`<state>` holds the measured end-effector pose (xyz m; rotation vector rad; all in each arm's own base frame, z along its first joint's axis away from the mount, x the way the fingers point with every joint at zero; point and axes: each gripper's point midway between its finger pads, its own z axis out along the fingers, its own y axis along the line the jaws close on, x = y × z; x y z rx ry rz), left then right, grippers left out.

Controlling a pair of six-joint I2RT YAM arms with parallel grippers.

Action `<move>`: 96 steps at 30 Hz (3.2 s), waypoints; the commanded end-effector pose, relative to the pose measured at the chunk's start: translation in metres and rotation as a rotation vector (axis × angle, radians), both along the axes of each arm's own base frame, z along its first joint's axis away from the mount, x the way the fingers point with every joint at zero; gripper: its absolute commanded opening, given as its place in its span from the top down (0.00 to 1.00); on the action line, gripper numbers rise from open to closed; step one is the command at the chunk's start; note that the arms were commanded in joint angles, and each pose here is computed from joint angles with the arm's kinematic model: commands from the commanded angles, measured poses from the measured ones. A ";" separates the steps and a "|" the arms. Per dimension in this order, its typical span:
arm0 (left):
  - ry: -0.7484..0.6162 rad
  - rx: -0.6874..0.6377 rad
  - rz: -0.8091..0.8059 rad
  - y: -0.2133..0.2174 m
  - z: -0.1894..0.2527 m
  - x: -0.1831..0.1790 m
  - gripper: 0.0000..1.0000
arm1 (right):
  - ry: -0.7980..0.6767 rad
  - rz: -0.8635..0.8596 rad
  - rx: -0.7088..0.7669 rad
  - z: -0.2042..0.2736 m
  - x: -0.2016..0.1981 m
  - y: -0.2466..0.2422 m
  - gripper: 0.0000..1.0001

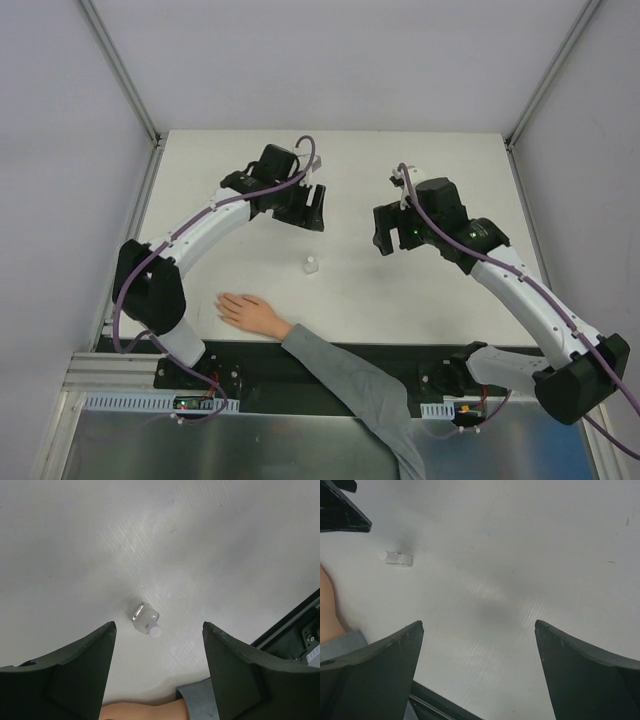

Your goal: Paint the nails

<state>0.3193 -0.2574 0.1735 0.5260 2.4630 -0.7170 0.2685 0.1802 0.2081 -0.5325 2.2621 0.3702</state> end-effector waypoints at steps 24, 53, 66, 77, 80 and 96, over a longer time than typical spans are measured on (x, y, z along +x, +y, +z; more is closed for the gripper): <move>0.131 0.305 -0.058 -0.012 -0.097 -0.053 0.46 | -0.062 -0.014 0.102 0.007 -0.010 -0.008 0.04; 0.138 0.197 -0.139 -0.026 -0.048 -0.070 1.00 | -0.086 0.424 0.343 0.011 -0.044 0.058 0.02; 0.132 -0.290 -0.345 -0.031 0.115 -0.146 1.00 | -0.197 0.881 0.575 0.036 -0.104 0.115 0.10; 0.139 -0.346 -0.382 -0.032 0.132 -0.157 1.00 | -0.262 0.952 0.599 0.059 -0.112 0.134 0.24; 0.143 -0.349 -0.382 -0.033 0.132 -0.157 1.00 | -0.285 0.947 0.579 0.059 -0.112 0.141 0.29; 0.172 -0.357 -0.383 -0.033 0.131 -0.161 1.00 | -0.352 0.948 0.559 0.070 -0.111 0.150 0.70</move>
